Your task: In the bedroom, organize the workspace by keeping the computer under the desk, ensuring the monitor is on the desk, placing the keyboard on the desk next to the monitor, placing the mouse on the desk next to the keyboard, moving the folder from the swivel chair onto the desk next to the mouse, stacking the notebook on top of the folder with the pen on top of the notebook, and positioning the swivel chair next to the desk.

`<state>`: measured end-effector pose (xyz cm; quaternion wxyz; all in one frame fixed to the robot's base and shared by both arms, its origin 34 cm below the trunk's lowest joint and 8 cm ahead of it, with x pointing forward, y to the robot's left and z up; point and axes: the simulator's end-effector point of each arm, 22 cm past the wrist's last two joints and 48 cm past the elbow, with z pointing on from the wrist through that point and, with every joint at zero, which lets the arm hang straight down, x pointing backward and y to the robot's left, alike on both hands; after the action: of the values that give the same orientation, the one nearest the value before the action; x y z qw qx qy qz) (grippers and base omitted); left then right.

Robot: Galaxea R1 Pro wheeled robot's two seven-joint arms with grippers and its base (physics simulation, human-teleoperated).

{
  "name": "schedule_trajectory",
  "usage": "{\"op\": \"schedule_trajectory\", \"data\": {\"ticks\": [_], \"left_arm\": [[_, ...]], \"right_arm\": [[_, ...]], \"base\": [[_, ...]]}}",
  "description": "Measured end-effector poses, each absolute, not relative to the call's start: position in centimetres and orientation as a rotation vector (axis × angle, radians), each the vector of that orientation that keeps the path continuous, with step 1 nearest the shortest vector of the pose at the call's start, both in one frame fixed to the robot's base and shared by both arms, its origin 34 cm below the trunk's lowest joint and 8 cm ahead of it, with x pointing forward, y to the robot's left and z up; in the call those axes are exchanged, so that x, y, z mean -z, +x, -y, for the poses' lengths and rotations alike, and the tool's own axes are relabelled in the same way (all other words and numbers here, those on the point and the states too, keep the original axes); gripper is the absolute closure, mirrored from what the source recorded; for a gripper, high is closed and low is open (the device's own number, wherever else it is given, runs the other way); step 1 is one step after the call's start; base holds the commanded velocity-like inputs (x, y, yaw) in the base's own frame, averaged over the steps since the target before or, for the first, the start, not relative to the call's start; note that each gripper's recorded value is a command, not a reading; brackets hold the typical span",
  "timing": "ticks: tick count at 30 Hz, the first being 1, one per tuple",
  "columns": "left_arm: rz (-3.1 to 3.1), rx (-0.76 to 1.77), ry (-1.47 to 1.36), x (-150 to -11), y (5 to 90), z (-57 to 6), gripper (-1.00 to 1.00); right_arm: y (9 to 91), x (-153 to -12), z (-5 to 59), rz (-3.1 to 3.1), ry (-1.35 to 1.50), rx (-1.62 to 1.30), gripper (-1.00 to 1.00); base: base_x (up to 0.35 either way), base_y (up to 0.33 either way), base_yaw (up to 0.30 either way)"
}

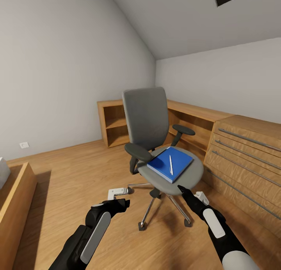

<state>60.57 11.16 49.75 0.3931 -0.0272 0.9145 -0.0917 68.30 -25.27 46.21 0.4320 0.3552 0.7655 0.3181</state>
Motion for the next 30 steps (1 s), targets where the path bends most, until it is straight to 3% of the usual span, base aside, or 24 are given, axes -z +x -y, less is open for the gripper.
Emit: {"op": "schedule_trajectory", "data": {"ticks": [30], "left_arm": [[-2.293, 0.234, -0.064, -51.8, 60.7, -11.0, -1.0]], "right_arm": [[68.3, -47.9, 25.2, -1.898, 0.869, -0.794, -1.0]], "base": [[-0.001, 0.0, 0.0]]}}
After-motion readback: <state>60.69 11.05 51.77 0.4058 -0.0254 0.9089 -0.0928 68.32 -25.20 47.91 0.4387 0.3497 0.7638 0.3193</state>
